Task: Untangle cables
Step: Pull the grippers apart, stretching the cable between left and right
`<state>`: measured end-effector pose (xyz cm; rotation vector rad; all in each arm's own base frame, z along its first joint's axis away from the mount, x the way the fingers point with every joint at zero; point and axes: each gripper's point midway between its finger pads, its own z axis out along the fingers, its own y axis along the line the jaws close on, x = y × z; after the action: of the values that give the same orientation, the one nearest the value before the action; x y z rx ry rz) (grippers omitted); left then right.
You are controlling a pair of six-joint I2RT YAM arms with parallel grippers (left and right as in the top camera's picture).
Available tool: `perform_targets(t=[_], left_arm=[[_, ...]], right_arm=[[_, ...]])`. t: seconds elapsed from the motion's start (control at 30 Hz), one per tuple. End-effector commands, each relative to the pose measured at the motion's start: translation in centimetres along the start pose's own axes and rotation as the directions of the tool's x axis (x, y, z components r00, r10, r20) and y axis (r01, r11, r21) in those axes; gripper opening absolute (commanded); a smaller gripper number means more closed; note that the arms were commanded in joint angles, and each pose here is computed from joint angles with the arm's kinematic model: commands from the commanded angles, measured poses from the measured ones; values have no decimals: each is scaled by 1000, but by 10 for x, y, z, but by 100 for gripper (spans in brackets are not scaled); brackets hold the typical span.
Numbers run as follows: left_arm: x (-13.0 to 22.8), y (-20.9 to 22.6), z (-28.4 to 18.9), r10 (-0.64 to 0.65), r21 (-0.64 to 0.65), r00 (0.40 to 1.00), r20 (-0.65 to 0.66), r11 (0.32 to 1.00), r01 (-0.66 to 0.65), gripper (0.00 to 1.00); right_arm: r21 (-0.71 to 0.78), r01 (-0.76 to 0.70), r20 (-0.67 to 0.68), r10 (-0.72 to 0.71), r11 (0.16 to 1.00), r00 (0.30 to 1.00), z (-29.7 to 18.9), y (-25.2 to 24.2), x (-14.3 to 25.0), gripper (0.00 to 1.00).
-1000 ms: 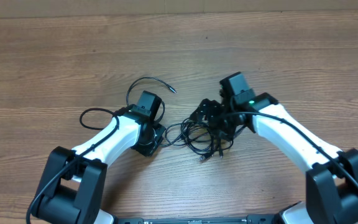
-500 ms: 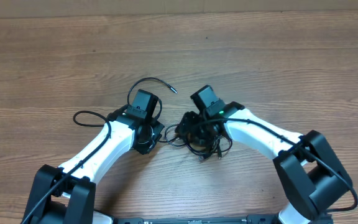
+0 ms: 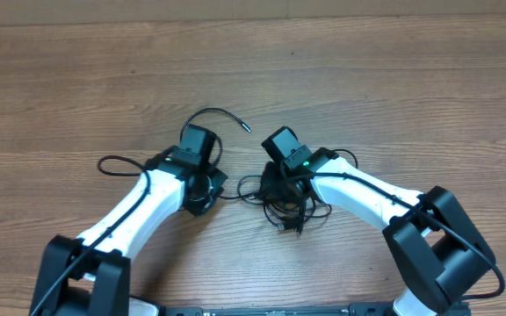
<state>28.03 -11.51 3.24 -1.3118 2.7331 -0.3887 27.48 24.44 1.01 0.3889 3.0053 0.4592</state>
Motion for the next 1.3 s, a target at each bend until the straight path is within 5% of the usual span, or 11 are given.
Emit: perform_targets(t=[0.0,0.17,0.37,0.77,1.27], left_arm=[[-34,-4,-30,95,71,991,94,992,-101,4],[-92,3,-93,14,159,974,227,986,-51,4],[-136,28,-156,-113,235,928,356,972,28,4],[-168,86,-206,-290,285,831,475,944,167,4],[-202,141,-253,-473,385,717,512,873,301,4]], right_arm=[[141,-41,77,30,989,997,-18,-43,-22,4],[375,-230,249,141,898,958,-76,-128,-53,4],[365,-405,335,288,838,897,-119,-183,-74,4],[320,-665,422,527,675,738,-148,-270,-92,4],[390,-729,520,519,562,678,-170,-321,-90,4]])
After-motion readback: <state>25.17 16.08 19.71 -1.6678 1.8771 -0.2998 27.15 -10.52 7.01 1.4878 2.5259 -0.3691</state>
